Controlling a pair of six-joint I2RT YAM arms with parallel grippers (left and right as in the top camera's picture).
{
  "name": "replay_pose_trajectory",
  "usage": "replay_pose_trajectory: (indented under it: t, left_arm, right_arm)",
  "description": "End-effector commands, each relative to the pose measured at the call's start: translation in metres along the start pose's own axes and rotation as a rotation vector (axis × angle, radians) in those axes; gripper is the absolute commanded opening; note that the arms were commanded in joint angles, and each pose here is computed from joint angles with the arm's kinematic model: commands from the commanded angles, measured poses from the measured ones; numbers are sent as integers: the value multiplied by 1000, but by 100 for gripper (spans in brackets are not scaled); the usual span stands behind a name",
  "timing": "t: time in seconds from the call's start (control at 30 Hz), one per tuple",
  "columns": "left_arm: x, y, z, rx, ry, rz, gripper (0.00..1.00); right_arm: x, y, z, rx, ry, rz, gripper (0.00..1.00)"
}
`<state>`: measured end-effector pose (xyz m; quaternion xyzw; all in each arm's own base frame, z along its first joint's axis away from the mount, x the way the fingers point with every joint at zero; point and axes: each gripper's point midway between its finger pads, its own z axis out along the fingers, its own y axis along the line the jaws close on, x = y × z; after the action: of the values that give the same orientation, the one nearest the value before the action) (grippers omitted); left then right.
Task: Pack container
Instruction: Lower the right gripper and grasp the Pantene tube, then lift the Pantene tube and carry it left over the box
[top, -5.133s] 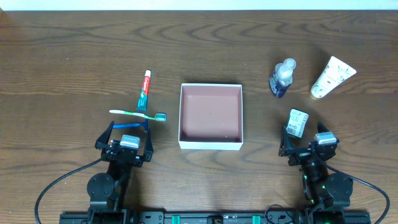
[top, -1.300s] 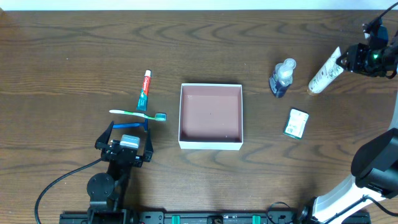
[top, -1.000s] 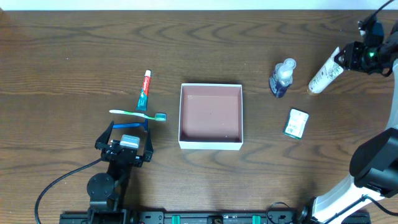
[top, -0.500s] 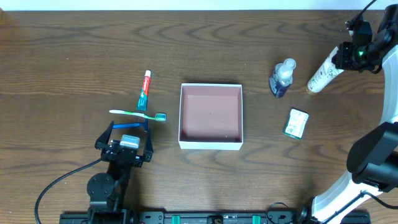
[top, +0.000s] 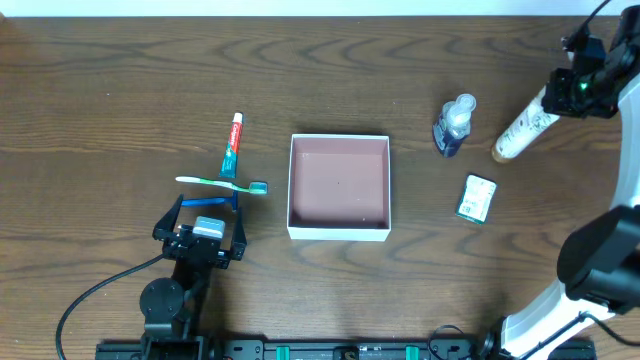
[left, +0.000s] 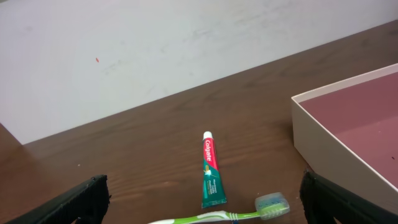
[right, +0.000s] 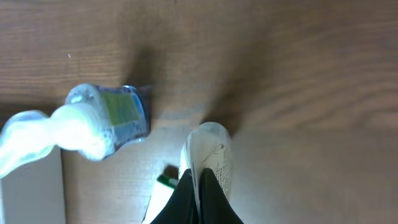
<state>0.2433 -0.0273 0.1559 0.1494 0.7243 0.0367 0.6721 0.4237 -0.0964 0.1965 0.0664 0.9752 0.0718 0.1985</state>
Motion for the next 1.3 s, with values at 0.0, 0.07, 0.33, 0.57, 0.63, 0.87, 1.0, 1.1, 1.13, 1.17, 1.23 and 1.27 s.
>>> replay_pose_trajectory:
  t: [0.0, 0.07, 0.33, 0.57, 0.63, 0.87, 1.0, 1.1, 1.13, 1.17, 1.23, 1.27]
  left_arm:
    - [15, -5, 1, 21, 45, -16, 98]
    - [15, -5, 1, 21, 45, -16, 98]
    - [15, -5, 1, 21, 45, -16, 98]
    - [15, -5, 1, 21, 45, -16, 98]
    - [15, -5, 1, 21, 45, -16, 98]
    - [15, -5, 1, 21, 45, -16, 98]
    - [15, -5, 1, 21, 45, -16, 98]
    - [15, -5, 1, 21, 45, -16, 98]
    - [15, -5, 1, 21, 45, -16, 98]
    - [15, -5, 1, 21, 45, -16, 98]
    - [15, -5, 1, 21, 45, -16, 98]
    - [15, -5, 1, 21, 45, -16, 98]
  right_arm:
    - [-24, 20, -89, 28, -225, 10, 1]
    - [-22, 26, -112, 29, -271, 21, 1]
    - [12, 68, -208, -23, -457, 15, 1]
    - [38, 135, -242, -170, -516, -82, 1]
    - [44, 156, -241, -218, -501, -112, 1]
    - [53, 232, -220, -372, -410, -236, 1]
    - [54, 269, -192, -390, -341, -273, 1]
    - [56, 295, -166, -389, -287, -301, 1]
    - [58, 305, -156, -388, -269, -313, 1]
    - [59, 313, -147, -388, -252, -324, 1]
    - [61, 328, -127, -374, -221, -344, 1]
    - [63, 334, -116, -359, -206, -349, 1]
